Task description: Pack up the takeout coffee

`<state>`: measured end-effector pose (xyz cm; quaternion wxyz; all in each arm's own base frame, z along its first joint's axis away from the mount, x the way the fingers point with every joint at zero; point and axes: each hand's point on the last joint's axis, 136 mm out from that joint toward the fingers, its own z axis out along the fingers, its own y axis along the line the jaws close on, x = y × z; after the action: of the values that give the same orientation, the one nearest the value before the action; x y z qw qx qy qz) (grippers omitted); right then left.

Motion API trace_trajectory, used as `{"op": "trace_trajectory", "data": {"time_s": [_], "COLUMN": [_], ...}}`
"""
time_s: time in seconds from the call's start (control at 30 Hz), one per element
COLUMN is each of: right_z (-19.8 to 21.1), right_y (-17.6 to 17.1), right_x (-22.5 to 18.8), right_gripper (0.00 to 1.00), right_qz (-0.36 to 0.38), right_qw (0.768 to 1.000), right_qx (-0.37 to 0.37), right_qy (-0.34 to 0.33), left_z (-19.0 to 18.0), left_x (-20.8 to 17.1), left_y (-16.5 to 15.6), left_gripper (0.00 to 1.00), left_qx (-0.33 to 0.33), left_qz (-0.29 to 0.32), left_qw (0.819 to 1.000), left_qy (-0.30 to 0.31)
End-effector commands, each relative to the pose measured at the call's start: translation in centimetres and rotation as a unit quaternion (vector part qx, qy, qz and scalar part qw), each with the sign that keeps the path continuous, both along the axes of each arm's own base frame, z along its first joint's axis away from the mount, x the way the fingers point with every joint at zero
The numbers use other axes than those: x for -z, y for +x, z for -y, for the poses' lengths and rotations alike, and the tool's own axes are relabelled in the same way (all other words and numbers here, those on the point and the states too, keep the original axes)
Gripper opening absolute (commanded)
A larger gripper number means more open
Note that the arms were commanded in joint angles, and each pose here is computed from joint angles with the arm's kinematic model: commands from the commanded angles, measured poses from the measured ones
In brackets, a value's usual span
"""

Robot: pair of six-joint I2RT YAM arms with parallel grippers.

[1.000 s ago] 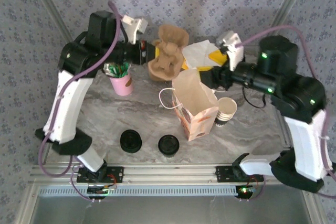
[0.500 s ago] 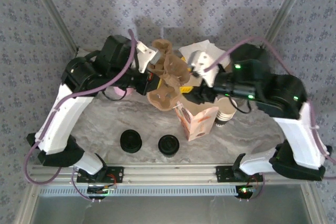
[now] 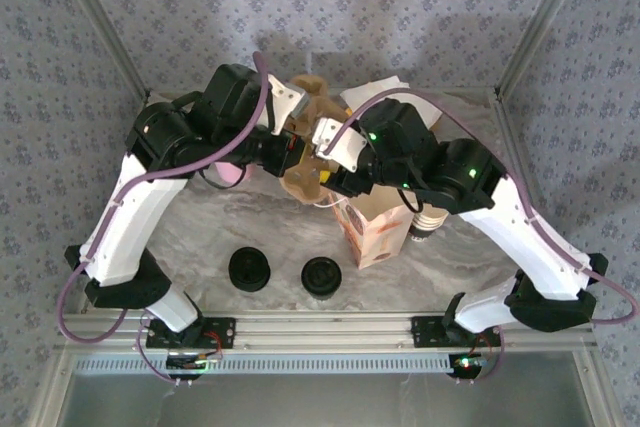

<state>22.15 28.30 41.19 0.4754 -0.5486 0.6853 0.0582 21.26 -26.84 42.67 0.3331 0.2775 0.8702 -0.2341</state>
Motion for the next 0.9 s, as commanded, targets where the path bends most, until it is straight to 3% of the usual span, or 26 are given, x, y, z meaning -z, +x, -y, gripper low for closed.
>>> {"op": "trace_trajectory", "data": {"time_s": [0.0, 0.4, 0.63, 0.87], "right_z": [0.1, 0.8, 0.1, -0.1], "right_y": [0.8, 3.6, 4.0, 3.9], "right_x": [-2.1, -2.2, -1.5, -1.6], "right_gripper": [0.71, 0.65, 0.57, 0.56], "right_qz": [0.025, 0.012, 0.004, 0.003], "right_qw": [0.998, 0.993, 0.993, 0.993], "right_qx": [0.012, 0.044, 0.032, 0.021], "right_qy": [0.056, 0.109, 0.112, 0.120], "left_z": [0.2, 0.7, 1.4, 2.0], "left_x": [-1.0, -1.2, -1.4, -0.9], "left_y": [-0.2, -0.4, 0.1, 0.2], "left_gripper": [0.00, 0.00, 0.00, 0.00], "left_qx": [-0.005, -0.005, -0.008, -0.007], "left_qz": [0.008, 0.012, 0.013, 0.005], "left_qw": [1.000, 1.000, 1.000, 1.000], "left_qy": [-0.012, -0.016, -0.022, -0.016]}}
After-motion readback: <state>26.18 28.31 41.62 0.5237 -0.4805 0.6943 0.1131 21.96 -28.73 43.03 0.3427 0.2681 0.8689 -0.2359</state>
